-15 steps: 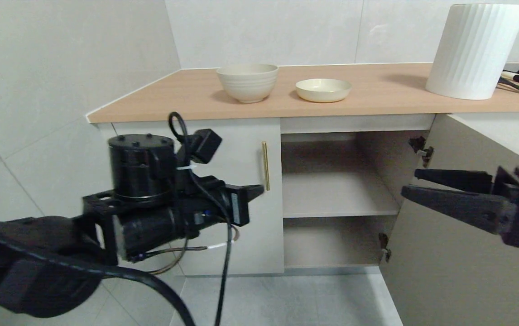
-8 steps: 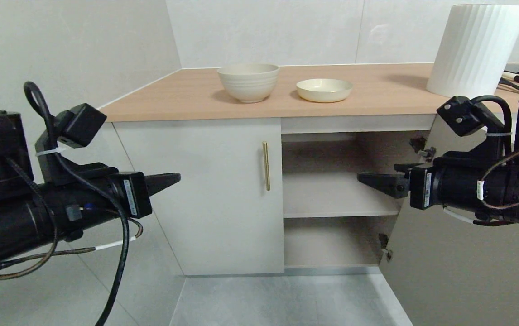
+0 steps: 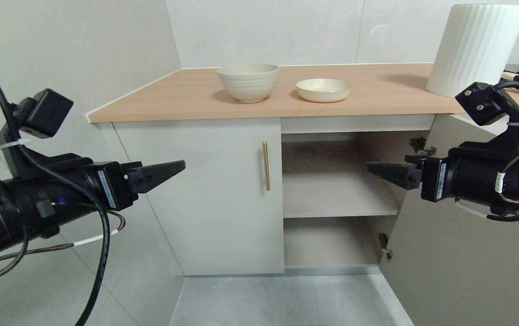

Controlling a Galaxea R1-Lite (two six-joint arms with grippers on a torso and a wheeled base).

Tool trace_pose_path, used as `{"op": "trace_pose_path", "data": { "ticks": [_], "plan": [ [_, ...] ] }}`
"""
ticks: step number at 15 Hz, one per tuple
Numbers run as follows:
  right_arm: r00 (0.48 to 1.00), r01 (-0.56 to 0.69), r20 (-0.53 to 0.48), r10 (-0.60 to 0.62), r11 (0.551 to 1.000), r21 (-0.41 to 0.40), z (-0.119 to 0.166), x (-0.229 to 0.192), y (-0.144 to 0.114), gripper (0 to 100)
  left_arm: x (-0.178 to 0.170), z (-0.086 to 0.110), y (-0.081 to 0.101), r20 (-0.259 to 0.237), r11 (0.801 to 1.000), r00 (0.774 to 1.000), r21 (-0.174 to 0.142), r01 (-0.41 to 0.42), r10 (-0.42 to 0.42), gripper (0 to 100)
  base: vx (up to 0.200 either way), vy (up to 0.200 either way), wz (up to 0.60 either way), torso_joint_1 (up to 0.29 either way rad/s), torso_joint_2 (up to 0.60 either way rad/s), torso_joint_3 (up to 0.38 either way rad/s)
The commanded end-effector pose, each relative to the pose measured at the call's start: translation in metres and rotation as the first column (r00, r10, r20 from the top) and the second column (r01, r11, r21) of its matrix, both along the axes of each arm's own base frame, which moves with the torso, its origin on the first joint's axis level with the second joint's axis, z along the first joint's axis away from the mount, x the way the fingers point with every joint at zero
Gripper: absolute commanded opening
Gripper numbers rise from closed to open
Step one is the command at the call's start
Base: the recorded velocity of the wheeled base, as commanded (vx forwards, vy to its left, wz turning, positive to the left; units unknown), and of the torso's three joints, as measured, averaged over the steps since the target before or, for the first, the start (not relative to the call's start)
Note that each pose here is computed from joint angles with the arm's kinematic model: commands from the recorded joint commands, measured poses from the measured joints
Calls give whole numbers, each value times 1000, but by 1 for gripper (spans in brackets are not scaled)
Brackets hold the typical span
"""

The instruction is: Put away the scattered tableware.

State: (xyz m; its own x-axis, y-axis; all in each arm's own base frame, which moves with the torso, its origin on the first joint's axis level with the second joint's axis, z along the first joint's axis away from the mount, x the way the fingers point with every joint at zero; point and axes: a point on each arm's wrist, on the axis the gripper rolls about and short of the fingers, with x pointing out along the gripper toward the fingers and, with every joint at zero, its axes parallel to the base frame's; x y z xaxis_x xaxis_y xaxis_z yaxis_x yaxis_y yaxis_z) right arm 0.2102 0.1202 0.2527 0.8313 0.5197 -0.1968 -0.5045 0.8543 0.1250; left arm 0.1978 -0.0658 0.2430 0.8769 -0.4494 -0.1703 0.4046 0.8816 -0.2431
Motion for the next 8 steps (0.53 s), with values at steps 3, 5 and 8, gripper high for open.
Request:
{"op": "trace_pose_path", "data": {
  "ticks": [3, 5, 8],
  "plan": [
    [1000, 1, 15, -1, 1000, 9, 4, -4, -2, 100, -7, 5, 2, 19, 1000, 1000, -6, 3, -3, 100, 0, 0, 0, 0, 0, 0],
    [1000, 1, 18, -1, 1000, 10, 5, -5, -3, 100, -8, 6, 2, 29, 1000, 1000, 0, 4, -4, 100, 100, 0, 0, -4, 1, 1],
    [999, -6, 32, 5, 1000, 17, 15, -18, -9, 100, -11, 8, 3, 31, 1000, 999, 8, 6, -6, 100, 200, 0, 0, -4, 2, 9]
  ]
}}
